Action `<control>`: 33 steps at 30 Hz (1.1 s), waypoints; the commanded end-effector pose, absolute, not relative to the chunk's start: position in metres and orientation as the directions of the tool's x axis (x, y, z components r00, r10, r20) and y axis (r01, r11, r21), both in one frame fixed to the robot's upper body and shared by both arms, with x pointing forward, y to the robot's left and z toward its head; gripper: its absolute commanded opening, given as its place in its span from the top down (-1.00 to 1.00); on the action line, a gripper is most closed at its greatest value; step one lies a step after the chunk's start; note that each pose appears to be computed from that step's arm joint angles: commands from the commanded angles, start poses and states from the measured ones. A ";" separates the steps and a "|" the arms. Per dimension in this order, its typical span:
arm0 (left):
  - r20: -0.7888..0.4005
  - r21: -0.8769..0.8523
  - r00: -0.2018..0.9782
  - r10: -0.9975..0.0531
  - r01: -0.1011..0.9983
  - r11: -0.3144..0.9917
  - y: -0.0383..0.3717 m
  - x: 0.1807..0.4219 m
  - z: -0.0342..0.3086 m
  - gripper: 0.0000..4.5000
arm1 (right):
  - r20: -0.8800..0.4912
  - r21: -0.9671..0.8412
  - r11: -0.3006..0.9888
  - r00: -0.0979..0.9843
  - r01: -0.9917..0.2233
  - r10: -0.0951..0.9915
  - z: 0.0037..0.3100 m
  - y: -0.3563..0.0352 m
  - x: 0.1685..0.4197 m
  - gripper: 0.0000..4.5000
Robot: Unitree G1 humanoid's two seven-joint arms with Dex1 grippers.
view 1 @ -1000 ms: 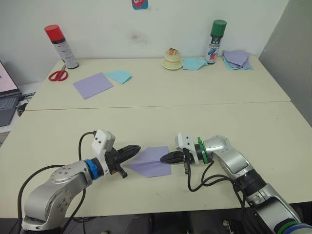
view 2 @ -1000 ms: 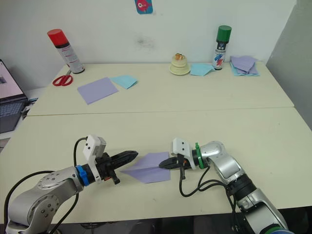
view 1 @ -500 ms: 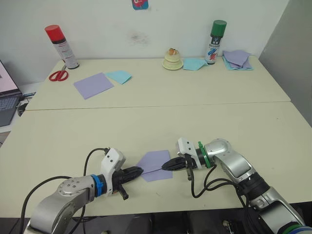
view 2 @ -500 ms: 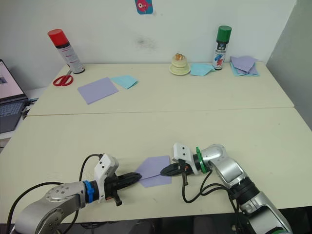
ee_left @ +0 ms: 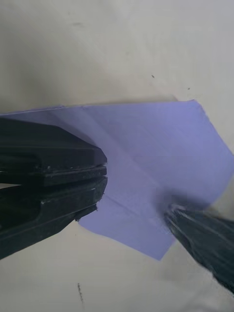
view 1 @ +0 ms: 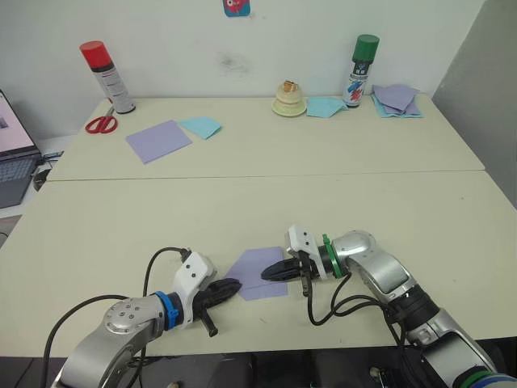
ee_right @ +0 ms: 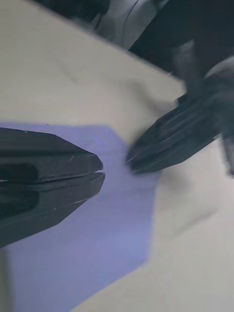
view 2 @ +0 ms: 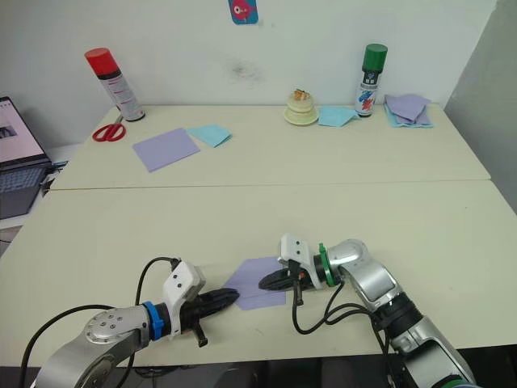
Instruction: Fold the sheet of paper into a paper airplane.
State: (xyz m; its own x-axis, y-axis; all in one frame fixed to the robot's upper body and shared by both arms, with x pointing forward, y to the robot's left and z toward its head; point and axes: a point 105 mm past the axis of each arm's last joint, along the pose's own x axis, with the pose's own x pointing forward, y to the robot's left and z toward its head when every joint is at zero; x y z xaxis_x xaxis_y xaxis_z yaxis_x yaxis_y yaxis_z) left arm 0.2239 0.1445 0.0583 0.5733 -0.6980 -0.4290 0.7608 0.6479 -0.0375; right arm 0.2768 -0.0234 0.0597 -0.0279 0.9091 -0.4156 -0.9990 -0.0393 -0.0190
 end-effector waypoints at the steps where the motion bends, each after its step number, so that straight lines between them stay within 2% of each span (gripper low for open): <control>1: -0.456 -0.012 0.610 -0.648 0.724 0.689 0.147 0.226 0.048 0.85 | -0.481 -0.063 -0.036 -0.002 -0.997 0.877 0.039 -0.037 0.282 1.00; 4: -0.448 -0.004 0.628 -0.636 0.710 0.704 0.144 0.229 0.047 0.85 | -0.515 -0.073 -0.049 -0.004 -0.996 0.857 0.026 -0.050 0.284 1.00; 9: -0.422 0.012 0.643 -0.639 0.709 0.706 0.132 0.237 0.049 0.85 | -0.532 -0.052 -0.079 -0.040 -0.996 0.846 0.022 -0.072 0.284 1.00; 12: -0.424 0.020 0.633 -0.648 0.722 0.692 0.128 0.237 0.047 0.85 | -0.468 -0.025 -0.016 -0.003 -1.000 0.883 0.033 -0.077 0.291 1.00; 16: -0.413 0.014 0.609 -0.677 0.747 0.664 0.119 0.236 0.051 0.85 | -0.349 0.036 0.095 0.077 -0.995 0.934 0.068 -0.078 0.303 1.00; 21: -0.415 -0.015 0.566 -0.712 0.779 0.627 0.111 0.235 0.051 0.87 | -0.304 0.097 0.116 0.082 -0.989 0.949 0.100 -0.077 0.304 0.30; 28: -0.424 -0.022 0.538 -0.728 0.798 0.602 0.110 0.240 0.045 0.87 | -0.319 0.182 0.195 0.130 -0.964 0.939 0.111 -0.082 0.312 -0.81; 33: -0.414 -0.038 0.533 -0.738 0.800 0.599 0.114 0.241 0.046 0.87 | -0.350 0.240 0.251 0.157 -0.938 0.923 0.110 -0.086 0.315 -0.81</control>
